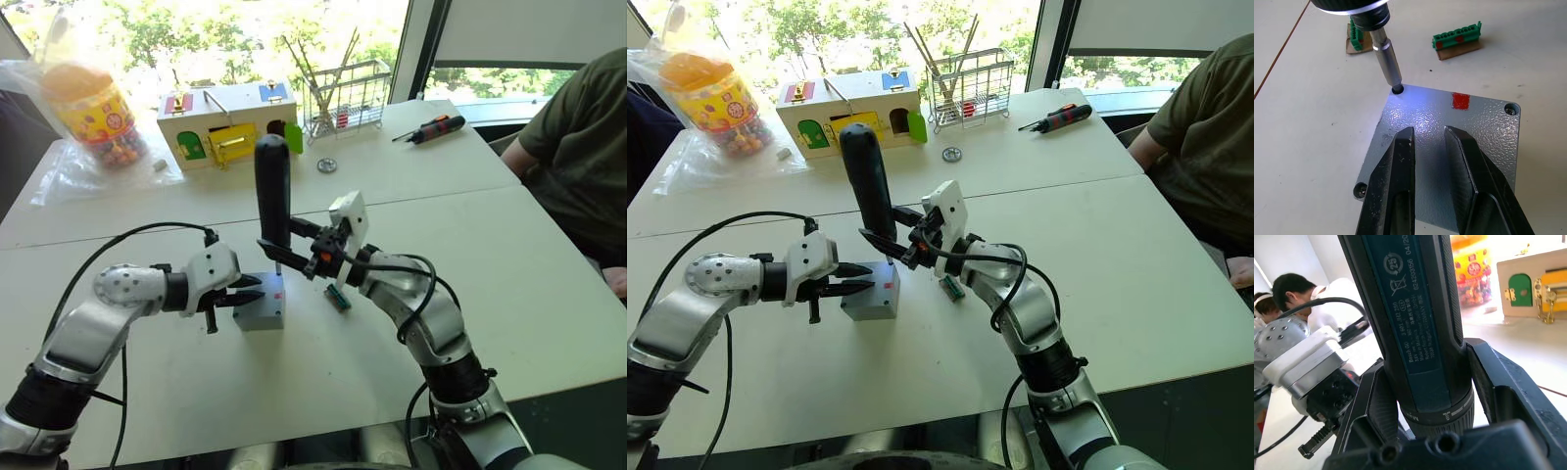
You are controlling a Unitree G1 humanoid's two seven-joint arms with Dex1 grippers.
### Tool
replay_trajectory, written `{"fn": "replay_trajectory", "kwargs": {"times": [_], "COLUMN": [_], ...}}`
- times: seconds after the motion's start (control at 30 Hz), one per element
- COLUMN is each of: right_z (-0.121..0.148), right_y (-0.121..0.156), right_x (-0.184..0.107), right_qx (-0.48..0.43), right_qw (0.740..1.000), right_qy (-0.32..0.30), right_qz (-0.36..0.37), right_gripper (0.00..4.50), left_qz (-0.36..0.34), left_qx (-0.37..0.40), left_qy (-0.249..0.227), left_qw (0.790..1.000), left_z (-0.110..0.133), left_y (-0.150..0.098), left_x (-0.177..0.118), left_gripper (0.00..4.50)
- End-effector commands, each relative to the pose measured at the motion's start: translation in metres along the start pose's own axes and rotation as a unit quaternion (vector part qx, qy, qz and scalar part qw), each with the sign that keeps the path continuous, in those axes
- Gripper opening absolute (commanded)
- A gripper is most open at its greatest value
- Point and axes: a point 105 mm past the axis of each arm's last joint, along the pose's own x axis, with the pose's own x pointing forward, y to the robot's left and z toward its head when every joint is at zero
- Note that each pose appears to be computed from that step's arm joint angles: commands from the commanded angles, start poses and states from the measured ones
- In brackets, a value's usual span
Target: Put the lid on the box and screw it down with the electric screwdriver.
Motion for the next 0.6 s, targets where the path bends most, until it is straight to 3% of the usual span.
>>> {"fn": "replay_trajectory", "kwargs": {"times": [0.03, 0.17, 0.3, 0.4, 0.5, 0.6], "right_z": [0.048, 0.095, 0.113, 0.123, 0.121, 0.117], "right_y": [-0.002, -0.006, -0.011, -0.035, -0.057, -0.075], "right_x": [-0.007, -0.019, -0.024, -0.027, -0.036, -0.064], "right_qx": [0.002, 0.003, 0.011, 0.054, 0.078, 0.102], "right_qw": [0.999, 0.997, 0.996, 0.992, 0.99, 0.987], "right_qy": [-0.04, -0.079, -0.087, -0.096, -0.049, 0.037], "right_qz": [0.008, 0.015, 0.011, -0.053, -0.106, -0.122], "right_gripper": [1.84, 1.84, 1.84, 1.84, 1.84, 1.84], "left_qz": [-0.01, -0.009, -0.006, 0.007, 0.03, 0.034], "left_qx": [-0.017, -0.018, -0.02, -0.036, -0.051, -0.048], "left_qy": [0.028, 0.025, 0.018, -0.027, -0.09, -0.13], "left_qw": [0.999, 0.999, 1.0, 0.999, 0.994, 0.99], "left_z": [-0.016, -0.017, -0.016, 0.001, 0.032, 0.063], "left_y": [-0.006, -0.005, -0.004, 0.004, 0.02, 0.03], "left_x": [0.005, 0.005, 0.007, 0.007, 0.001, -0.006], "left_gripper": [0.94, 0.94, 0.94, 0.94, 0.94, 0.94]}}
